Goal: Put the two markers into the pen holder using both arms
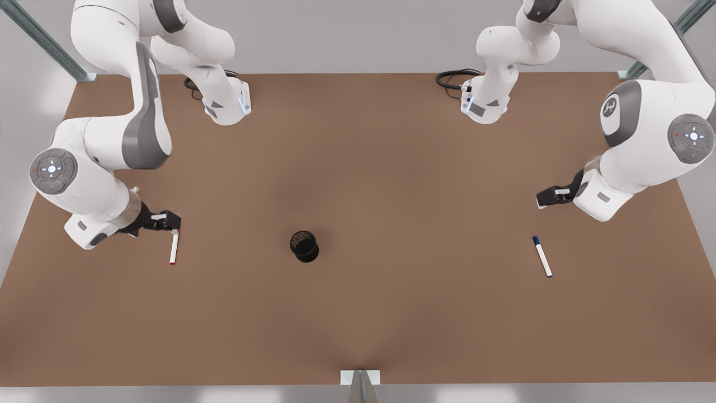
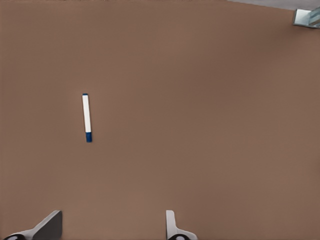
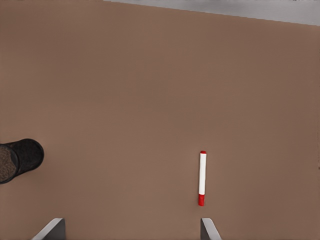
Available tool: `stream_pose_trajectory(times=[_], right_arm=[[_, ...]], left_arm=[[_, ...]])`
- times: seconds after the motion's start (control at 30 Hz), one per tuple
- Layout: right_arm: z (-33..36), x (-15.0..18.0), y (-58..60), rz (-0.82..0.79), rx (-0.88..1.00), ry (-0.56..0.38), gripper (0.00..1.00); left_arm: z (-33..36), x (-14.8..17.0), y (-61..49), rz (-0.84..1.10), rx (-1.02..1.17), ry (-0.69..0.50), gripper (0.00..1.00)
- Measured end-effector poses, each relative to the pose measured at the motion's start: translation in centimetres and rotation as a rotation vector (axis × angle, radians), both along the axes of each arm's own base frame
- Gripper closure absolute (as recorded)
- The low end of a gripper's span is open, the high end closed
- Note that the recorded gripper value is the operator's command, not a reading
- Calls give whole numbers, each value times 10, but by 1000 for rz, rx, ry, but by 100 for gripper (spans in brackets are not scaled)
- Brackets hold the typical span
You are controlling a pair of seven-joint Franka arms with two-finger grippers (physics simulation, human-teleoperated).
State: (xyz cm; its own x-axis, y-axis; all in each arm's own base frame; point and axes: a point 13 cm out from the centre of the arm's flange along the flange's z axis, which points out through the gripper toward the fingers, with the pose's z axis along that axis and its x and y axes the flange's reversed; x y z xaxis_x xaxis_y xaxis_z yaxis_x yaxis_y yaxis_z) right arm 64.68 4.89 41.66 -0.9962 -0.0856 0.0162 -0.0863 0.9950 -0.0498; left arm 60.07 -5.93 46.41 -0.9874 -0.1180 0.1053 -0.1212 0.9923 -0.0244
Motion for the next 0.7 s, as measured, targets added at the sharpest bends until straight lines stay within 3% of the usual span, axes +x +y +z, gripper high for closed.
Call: stream_pose_trajectory(times=[0.07,0.17,0.33,0.53,0.7], right_arm=[[-1,4,-1,-2,2,-11,0],[-5,7,-4,-8,2,-17,0],[-15,10,-12,-20,2,-14,0],[-28,11,-21,-39,14,-6,0],[-91,8,-32,-64,29,60,0]], left_arm=[[-28,6,4,-1,6,23,0],[-128,10,68,82,25,88,0],[-259,49,151,188,9,21,0],[-338,84,173,165,1,-92,0],[-381,89,180,111,19,-125,0]])
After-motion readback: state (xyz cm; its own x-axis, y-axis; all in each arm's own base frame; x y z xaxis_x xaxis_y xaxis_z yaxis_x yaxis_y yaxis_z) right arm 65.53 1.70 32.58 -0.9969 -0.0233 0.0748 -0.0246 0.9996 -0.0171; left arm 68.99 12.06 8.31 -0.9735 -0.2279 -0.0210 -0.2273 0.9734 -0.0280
